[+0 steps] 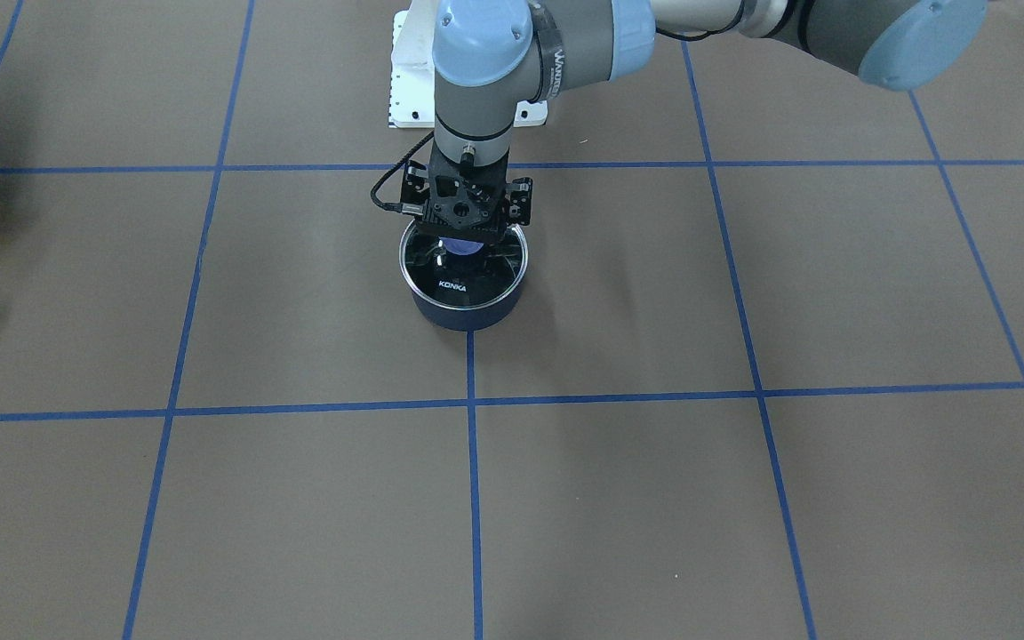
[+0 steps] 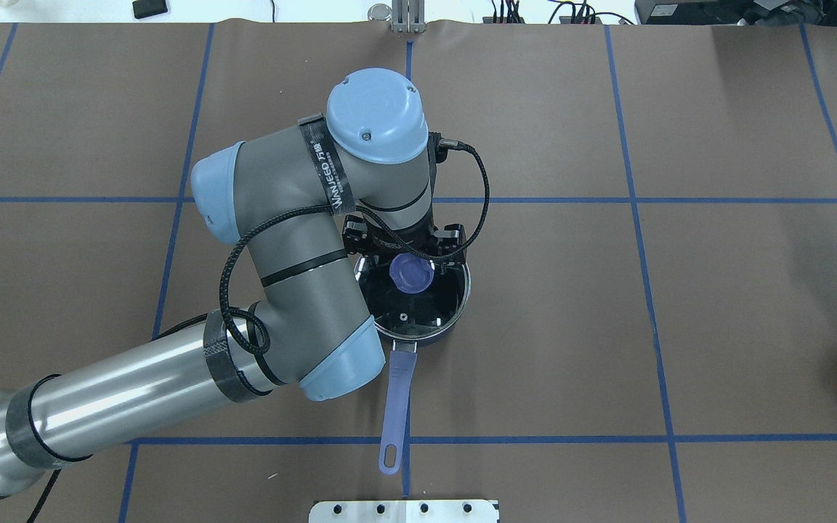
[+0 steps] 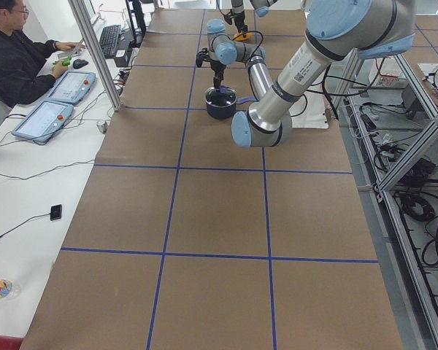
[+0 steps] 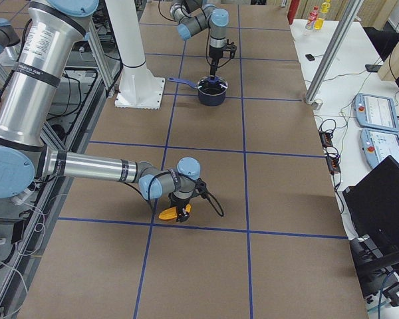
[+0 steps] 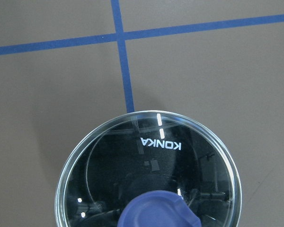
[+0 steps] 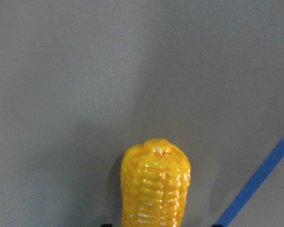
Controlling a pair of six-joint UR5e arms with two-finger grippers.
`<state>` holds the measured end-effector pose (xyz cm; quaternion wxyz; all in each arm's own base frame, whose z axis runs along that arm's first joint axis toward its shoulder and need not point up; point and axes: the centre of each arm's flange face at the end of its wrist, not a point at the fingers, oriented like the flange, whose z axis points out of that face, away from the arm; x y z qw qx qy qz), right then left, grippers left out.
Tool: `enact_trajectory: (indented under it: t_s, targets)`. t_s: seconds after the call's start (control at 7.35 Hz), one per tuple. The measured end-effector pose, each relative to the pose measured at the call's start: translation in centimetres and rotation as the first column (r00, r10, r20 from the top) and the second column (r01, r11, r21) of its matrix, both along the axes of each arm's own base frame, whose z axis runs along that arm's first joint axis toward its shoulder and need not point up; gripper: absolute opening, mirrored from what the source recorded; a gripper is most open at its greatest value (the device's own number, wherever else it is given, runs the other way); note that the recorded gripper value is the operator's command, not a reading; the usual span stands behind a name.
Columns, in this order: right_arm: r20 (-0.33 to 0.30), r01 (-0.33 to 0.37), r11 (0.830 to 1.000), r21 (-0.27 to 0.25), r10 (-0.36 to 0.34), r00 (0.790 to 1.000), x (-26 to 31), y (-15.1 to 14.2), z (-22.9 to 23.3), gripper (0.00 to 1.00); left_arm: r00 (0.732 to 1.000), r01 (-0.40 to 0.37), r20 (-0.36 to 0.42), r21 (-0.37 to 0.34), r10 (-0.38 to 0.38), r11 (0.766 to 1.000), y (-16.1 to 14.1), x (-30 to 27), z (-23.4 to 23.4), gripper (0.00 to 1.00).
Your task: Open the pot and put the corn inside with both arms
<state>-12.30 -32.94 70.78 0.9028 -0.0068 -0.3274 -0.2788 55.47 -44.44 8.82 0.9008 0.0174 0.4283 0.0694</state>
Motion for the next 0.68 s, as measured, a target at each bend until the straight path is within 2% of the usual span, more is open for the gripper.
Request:
enact_trajectory:
  t_s: [0.14,0.41,0.68]
  targets:
    - [-0.001,0.002,1.0,0.0,-0.002,1.0,-0.08,0.03,0.0,0.53,1.0,0.0,0.0,0.0,0.0,1.0,0.0,-0.03,0.01,0.99]
    - [-0.001,0.008,1.0,0.003,-0.008,1.0,-0.36,-0.06,-0.1,0.38,1.0,0.0,0.001,-0.001,0.0,1.0,-0.01,-0.04,0.14,0.99]
    - [0.005,0.009,1.0,0.013,-0.009,1.0,-0.65,-0.37,-0.62,0.38,1.0,0.0,0.003,-0.001,0.0,1.0,-0.04,0.0,0.29,0.99]
